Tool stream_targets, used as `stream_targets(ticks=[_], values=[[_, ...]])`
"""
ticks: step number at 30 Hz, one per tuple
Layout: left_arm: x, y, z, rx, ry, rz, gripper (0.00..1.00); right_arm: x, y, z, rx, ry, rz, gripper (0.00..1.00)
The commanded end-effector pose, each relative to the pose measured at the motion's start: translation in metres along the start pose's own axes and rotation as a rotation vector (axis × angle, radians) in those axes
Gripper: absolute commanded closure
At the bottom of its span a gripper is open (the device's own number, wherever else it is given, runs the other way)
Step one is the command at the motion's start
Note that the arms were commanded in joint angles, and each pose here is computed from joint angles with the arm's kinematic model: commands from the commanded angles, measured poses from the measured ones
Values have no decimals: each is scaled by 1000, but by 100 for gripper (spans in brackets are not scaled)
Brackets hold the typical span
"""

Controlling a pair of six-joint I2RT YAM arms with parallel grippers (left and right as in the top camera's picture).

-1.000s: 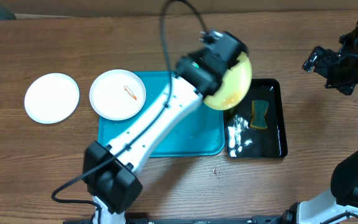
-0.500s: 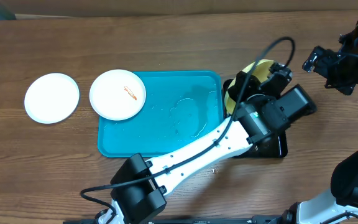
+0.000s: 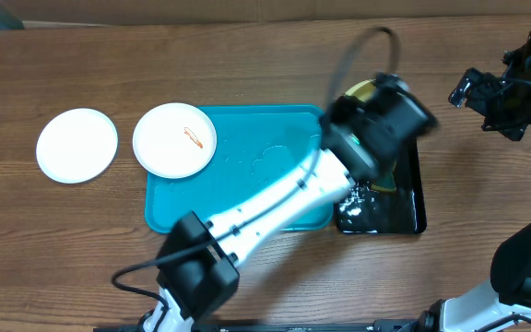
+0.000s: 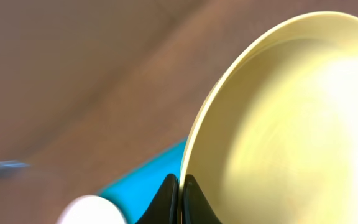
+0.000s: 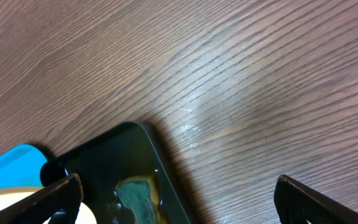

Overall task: Clean dirty plates on tray and stack at the side
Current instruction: 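Lift the yellow plate with the left gripper and stack it on the left white plate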

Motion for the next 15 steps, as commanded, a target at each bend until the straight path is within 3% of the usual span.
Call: stream_targets(ticks=[1,3,4,5,8,10,15], values=[[14,-8,35,166,-345,-287,96,0,5,-6,-26,-3,3,0],[59,-22,64,285,-506,-483,96,0,5,-6,-26,-3,3,0],[78,-27,73,314,-537,-547,96,0,5,-6,-26,-3,3,0],[125,-45,91,375,-569,-698,96,0,5,-6,-26,-3,3,0],[196,-76,108,429,-606,-901,96,0,5,-6,-26,-3,3,0],[249,-107,115,456,-579,-1034,96,0,5,-6,-26,-3,3,0],[359,-205,112,557,-338,-1293,96,0,5,-6,-26,-3,3,0]])
Point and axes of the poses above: each gripper's point midway between its finger pads, its own z axis out along the fingers, its own x axis along the line the jaws close on, y = z × x, the point moved 3 cm from there along -z, back along the fingers, and after that the axes turned 5 degrees about -z, right-handed, at the moved point
